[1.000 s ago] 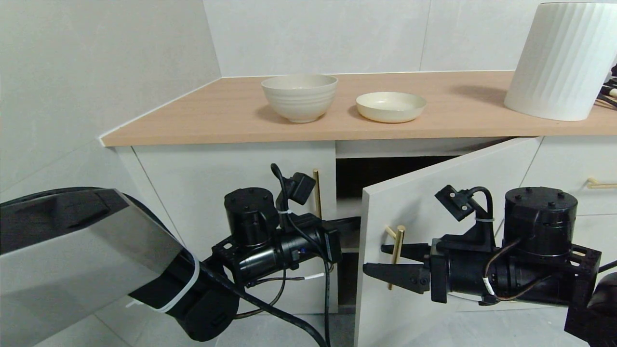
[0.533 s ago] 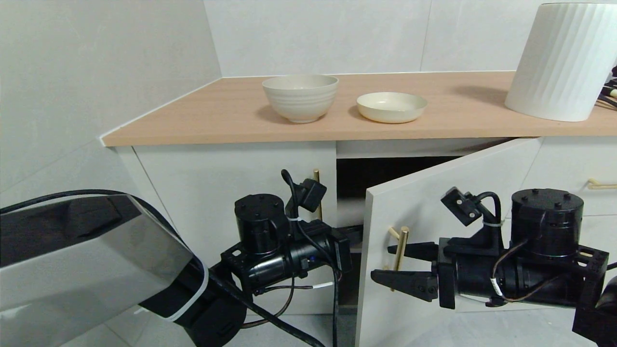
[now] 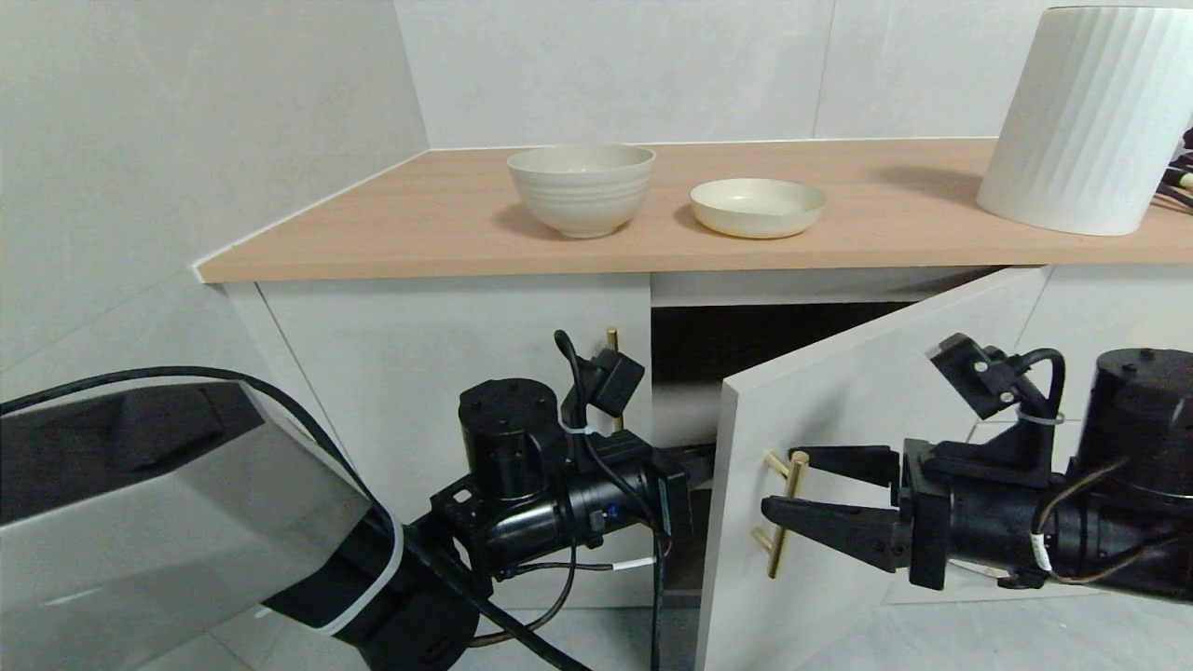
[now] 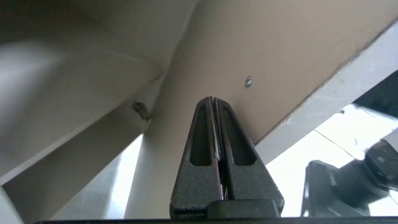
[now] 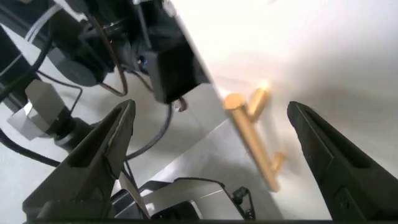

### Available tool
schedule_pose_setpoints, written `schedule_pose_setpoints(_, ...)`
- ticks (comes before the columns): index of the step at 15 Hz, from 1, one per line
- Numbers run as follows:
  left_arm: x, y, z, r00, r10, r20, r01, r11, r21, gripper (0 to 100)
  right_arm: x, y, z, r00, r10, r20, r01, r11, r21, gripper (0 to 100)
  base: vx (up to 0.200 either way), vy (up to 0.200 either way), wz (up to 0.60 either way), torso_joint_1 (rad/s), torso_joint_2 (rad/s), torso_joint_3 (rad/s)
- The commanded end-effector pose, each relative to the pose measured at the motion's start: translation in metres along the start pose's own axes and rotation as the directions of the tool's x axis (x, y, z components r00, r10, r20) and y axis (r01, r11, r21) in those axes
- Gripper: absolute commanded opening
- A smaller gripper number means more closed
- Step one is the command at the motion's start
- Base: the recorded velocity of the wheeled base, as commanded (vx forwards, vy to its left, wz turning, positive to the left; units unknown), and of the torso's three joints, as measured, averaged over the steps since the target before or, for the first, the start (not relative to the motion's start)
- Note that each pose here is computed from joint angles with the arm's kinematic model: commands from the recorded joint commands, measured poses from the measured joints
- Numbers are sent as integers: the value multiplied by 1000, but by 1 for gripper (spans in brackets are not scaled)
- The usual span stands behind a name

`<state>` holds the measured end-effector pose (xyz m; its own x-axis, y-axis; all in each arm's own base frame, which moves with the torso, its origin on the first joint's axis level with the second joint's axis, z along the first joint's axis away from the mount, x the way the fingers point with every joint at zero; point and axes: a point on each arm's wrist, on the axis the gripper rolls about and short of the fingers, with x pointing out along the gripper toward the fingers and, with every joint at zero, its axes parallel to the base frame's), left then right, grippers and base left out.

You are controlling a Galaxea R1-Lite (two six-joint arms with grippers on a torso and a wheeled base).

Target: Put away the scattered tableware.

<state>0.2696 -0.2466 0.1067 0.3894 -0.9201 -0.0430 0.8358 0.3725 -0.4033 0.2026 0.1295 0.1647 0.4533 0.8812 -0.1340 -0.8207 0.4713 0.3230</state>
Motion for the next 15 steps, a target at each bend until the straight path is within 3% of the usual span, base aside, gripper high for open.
schedule_pose_setpoints(1, -1, -2, 3, 1000, 1, 9, -1, 1000, 3, 0, -21, 8, 0, 1000, -14, 26, 15, 1000, -9, 100, 0, 0, 0, 0, 0, 0)
schedule_pose_setpoints(9, 12, 2, -4, 1000, -10, -4, 10, 1000, -4, 0, -49, 38, -36, 996, 68, -50, -69, 998, -13, 100, 0, 0, 0, 0, 0, 0)
schedule_pose_setpoints(15, 21, -2, -6, 1000, -31, -7, 31, 1000, 0, 0, -50, 41, -43, 994, 80, -76, -81, 997, -2, 100, 0, 0, 0, 0, 0, 0)
